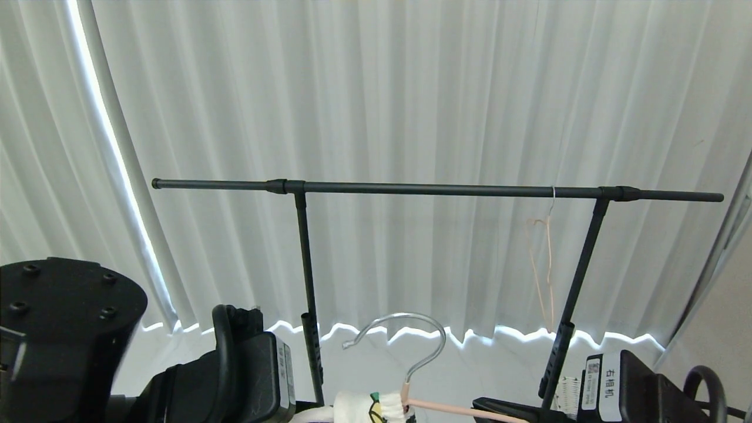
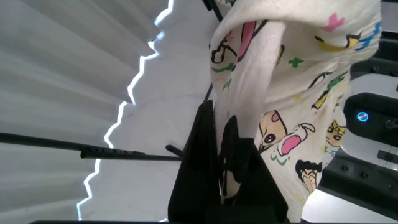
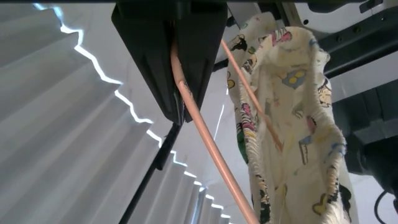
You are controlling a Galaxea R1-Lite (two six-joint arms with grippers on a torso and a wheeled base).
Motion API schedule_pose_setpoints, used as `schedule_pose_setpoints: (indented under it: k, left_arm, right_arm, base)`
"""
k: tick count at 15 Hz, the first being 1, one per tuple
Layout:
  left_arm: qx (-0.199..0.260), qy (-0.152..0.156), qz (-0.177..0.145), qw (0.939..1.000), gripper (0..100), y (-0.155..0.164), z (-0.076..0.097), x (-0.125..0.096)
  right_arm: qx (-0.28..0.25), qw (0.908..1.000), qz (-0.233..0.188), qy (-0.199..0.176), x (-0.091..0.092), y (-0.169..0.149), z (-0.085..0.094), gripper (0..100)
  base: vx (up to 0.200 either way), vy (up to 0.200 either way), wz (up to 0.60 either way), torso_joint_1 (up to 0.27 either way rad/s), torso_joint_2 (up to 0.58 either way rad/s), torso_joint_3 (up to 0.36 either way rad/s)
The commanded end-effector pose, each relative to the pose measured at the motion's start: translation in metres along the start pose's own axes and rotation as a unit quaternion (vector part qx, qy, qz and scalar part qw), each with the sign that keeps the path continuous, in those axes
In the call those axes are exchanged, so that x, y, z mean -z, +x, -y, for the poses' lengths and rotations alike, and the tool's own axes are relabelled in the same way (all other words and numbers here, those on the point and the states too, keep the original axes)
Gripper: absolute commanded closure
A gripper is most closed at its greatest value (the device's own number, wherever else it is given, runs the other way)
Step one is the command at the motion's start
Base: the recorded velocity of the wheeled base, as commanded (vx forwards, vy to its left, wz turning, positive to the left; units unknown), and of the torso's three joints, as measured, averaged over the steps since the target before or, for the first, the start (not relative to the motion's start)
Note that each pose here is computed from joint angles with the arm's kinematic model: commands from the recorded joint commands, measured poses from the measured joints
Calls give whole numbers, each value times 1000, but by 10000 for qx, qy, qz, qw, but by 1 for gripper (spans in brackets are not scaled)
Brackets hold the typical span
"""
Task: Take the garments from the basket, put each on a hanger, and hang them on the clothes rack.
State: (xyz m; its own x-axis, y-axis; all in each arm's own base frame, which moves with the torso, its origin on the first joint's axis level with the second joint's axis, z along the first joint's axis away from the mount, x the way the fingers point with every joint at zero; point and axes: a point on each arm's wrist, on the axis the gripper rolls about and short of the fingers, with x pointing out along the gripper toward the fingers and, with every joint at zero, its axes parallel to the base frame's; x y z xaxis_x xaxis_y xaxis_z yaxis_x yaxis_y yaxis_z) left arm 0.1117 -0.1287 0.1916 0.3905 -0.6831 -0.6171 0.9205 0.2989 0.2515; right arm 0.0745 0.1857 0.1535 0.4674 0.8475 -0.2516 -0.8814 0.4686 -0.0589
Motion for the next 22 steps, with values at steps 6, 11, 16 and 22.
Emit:
schedule_pose_setpoints:
  k: [6, 11, 16, 22]
  left_arm:
    - [-374, -267, -397, 9982, 100, -1, -4, 22]
    - [-1482, -893, -600, 9831, 100, -21, -13, 53]
    - [-2352, -1266, 402, 9628, 100, -38, -42, 23]
    - [-2488, -1093, 772, 9593, 100, -43, -46, 14]
  right_arm:
    - [489, 9984, -233, -179, 11, -2, 5, 0]
    - [697, 9964, -465, -137, 23, -6, 10, 0]
    - [711, 9939, -348, 765, 14, 25, 7, 0]
    - [1183, 9707, 90, 2088, -11, 99, 6, 0]
  base:
    - [0, 0, 0, 0, 0, 0]
    - [0, 0, 0, 0, 0, 0]
    - [0, 0, 0, 0, 0, 0]
    - [0, 0, 0, 0, 0, 0]
